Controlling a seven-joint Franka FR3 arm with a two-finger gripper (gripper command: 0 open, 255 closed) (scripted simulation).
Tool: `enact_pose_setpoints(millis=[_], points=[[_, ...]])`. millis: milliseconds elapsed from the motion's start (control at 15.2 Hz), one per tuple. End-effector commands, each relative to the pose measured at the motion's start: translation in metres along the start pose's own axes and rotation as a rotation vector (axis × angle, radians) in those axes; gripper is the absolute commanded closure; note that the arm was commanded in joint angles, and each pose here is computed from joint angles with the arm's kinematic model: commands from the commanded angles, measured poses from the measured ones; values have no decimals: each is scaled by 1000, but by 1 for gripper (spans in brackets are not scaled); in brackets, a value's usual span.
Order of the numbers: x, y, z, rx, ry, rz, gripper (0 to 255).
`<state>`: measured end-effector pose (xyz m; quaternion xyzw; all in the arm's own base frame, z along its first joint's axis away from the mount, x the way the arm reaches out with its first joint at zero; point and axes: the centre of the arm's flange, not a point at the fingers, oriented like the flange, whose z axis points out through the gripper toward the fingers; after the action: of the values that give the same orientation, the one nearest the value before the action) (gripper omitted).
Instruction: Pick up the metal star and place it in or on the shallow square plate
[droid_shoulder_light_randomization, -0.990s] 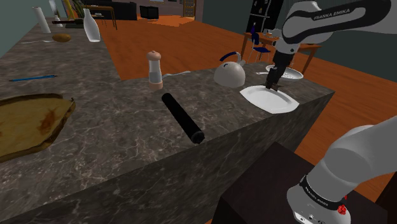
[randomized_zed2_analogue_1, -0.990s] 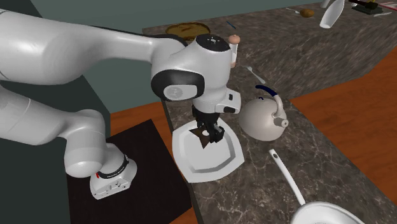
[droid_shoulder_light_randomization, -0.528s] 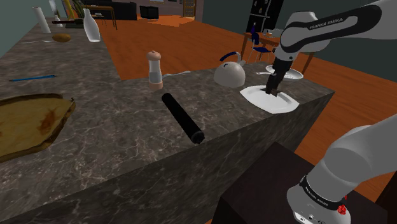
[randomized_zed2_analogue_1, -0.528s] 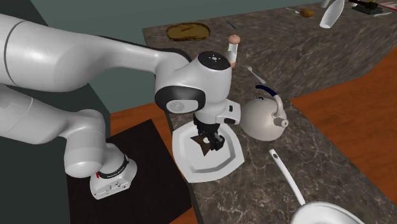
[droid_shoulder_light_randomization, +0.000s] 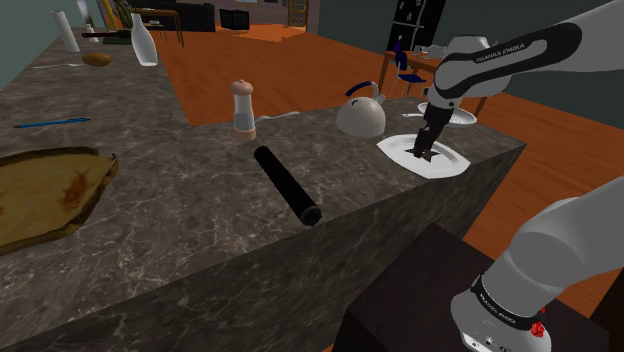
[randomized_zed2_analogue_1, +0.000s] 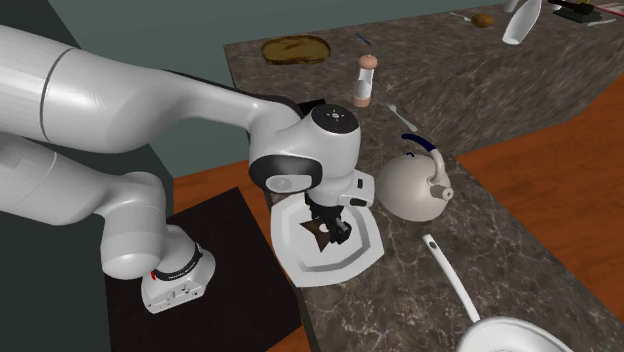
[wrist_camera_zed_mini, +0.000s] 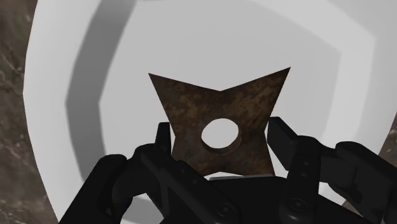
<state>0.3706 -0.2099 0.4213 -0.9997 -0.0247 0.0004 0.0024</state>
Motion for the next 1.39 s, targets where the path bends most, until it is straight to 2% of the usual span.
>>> enact_pose_setpoints(millis=[0,330,396,726,990,1320], points=[[0,-1,3,0,0,0,255],[0,-1,3,0,0,0,255],[0,-1,3,0,0,0,0],[0,-1,3,0,0,0,0],[0,-1,-47,0,0,0,0],[0,-1,-47,0,0,0,0]])
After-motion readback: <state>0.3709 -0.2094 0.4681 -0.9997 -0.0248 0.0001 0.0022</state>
